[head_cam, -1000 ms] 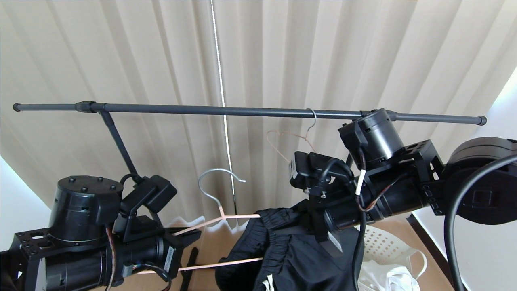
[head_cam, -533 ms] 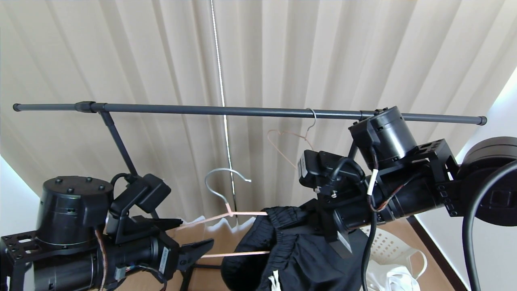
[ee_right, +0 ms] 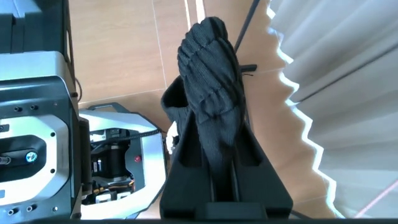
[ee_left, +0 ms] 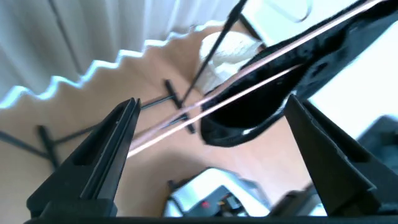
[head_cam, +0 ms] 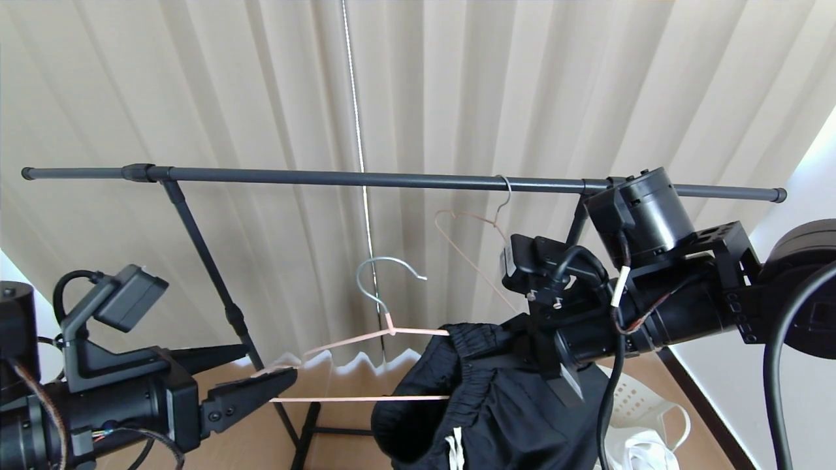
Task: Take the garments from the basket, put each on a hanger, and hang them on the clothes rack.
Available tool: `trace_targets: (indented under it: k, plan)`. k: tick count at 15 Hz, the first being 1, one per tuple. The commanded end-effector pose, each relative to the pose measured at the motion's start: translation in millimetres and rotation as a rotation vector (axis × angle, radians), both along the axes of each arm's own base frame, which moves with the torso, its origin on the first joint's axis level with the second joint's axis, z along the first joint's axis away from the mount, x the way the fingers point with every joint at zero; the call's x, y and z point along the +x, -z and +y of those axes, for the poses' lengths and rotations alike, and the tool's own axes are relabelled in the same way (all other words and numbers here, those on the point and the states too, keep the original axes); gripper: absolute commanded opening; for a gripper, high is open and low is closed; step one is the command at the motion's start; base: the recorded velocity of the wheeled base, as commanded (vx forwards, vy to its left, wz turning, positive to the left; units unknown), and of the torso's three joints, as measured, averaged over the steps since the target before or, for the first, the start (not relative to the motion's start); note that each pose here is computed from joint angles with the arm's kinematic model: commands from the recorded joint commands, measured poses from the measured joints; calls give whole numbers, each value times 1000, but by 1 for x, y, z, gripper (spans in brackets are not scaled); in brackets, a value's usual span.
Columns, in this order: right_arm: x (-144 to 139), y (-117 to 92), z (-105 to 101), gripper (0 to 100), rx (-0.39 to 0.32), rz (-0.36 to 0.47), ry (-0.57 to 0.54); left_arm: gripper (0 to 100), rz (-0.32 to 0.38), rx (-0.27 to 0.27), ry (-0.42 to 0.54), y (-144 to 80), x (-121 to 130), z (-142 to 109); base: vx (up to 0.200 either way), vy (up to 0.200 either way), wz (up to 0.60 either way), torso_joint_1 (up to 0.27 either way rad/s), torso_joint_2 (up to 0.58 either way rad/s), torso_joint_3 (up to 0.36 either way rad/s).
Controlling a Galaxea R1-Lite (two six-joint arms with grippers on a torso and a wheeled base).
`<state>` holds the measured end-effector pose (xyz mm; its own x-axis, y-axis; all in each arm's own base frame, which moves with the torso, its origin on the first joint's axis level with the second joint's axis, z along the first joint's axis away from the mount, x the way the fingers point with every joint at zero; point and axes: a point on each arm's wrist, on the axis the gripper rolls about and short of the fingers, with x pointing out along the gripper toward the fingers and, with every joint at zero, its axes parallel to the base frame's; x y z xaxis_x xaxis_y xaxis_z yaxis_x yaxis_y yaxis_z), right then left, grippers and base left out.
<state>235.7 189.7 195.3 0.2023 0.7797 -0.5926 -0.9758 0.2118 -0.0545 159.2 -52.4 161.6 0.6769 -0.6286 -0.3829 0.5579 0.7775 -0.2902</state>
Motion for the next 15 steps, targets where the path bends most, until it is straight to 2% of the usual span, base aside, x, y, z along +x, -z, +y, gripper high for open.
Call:
trace_targets:
  k: [1, 2, 3, 5, 7, 8, 10, 11, 12, 13, 15]
  plan:
    - [-4, -3, -6, 0, 0, -10, 13, 100, 14, -53, -41, -2, -6, 11, 0, 0, 0, 0, 0, 0]
    - [-5, -2, -7, 0, -3, -27, 28, 100, 60, -82, -46, 2, -6, 12, 0, 0, 0, 0, 0, 0]
    - [-5, -2, -7, 0, -3, -27, 30, 100, 64, -82, -47, 3, -7, 12, 0, 0, 0, 0, 0, 0]
    - [-2, 2, -8, 0, -23, -95, 95, 100, 129, -75, -72, 13, -3, 13, 0, 0, 0, 0, 0, 0]
    - [-1, 3, -7, 0, -8, -100, 152, 100, 162, -73, -137, 15, -1, 23, 0, 0, 0, 0, 0, 0]
    - [-2, 1, -6, 0, 5, -107, 168, 100, 180, -69, -148, 18, -2, 25, 0, 0, 0, 0, 0, 0]
    - [0, -1, -4, 0, 19, -142, 208, 100, 258, -51, -143, 32, -6, 24, 0, 0, 0, 0, 0, 0]
    - [-2, -4, -2, 0, 27, -152, 220, 100, 306, -28, -126, 41, -4, 18, 0, 0, 0, 0, 0, 0]
    - [-4, -5, 0, 0, 42, -144, 227, 100, 344, 17, -114, 48, 0, 9, 0, 0, 0, 0, 0, 0]
    - [-5, -6, 2, 0, 57, -144, 232, 100, 377, 88, -114, 57, 6, -4, 0, 0, 0, 0, 0, 0]
    - [-5, -7, 3, 0, 72, -146, 241, 100, 410, 171, -147, 65, 20, -34, 0, 0, 0, 0, 0, 0]
